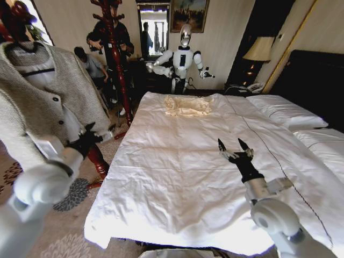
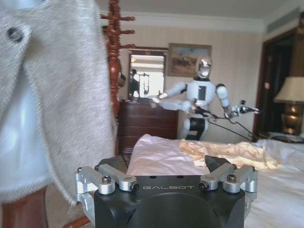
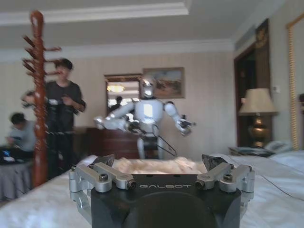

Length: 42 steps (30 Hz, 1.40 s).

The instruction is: Pick up the clothes from the bed and hang them on the clothes hanger.

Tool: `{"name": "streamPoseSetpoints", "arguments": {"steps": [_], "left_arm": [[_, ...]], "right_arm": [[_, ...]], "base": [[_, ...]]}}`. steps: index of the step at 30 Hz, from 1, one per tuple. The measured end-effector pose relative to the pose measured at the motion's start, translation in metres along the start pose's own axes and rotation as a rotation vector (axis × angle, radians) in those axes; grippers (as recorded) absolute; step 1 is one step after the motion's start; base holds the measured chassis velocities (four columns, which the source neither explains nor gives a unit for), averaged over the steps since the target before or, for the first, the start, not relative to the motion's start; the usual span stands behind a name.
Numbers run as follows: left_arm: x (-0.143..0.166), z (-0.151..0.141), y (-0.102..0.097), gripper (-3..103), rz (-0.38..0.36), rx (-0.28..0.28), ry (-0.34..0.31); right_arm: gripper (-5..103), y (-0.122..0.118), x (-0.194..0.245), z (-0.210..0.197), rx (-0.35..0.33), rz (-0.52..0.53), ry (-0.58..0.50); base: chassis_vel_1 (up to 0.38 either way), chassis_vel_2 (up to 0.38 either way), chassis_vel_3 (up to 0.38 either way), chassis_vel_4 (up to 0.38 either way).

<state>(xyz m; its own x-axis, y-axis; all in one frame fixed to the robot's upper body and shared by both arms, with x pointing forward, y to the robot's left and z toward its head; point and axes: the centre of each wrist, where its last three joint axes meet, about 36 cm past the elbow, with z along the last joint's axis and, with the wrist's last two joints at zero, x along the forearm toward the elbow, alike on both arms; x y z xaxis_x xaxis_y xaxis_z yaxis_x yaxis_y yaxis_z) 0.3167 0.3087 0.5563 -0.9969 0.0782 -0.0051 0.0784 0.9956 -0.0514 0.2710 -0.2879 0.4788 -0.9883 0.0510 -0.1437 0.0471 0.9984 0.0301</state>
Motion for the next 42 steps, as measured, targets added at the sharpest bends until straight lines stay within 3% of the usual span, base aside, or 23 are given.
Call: {"name": "streamPoseSetpoints", "arguments": {"steps": [2,3,6,10,12,21,42], "left_arm": [[0.017,0.031,-0.016,100,-0.034,0.013,-0.018],[0.017,0.031,-0.016,100,-0.034,0.013,-0.018],[0.040,0.067,-0.041,100,-0.060,0.016,-0.010],[0.059,0.095,-0.054,100,-0.050,-0.016,-0.010],[0.066,0.104,-0.064,100,-0.027,0.011,-0.020],[0.070,0.096,-0.070,100,0.000,0.090,-0.107],[0.068,0.094,-0.068,100,0.006,0.099,-0.111]], "right_arm": [[100,0.010,0.021,0.022,0.004,0.050,-0.002],[100,0.010,0.021,0.022,0.004,0.050,-0.002],[100,0.023,0.047,0.042,0.015,0.042,0.016],[100,0.029,0.062,0.050,0.043,0.013,0.035],[100,0.029,0.067,0.052,0.062,0.001,0.039],[100,0.025,0.063,0.041,0.038,-0.029,-0.011],[100,0.024,0.061,0.040,0.031,-0.032,-0.017]], "base": [[0.000,0.000,0.000,0.000],[0.000,0.000,0.000,0.000],[0.000,0.000,0.000,0.000],[0.000,0.000,0.000,0.000],[0.000,0.000,0.000,0.000],[0.000,0.000,0.000,0.000],[0.000,0.000,0.000,0.000]]}}
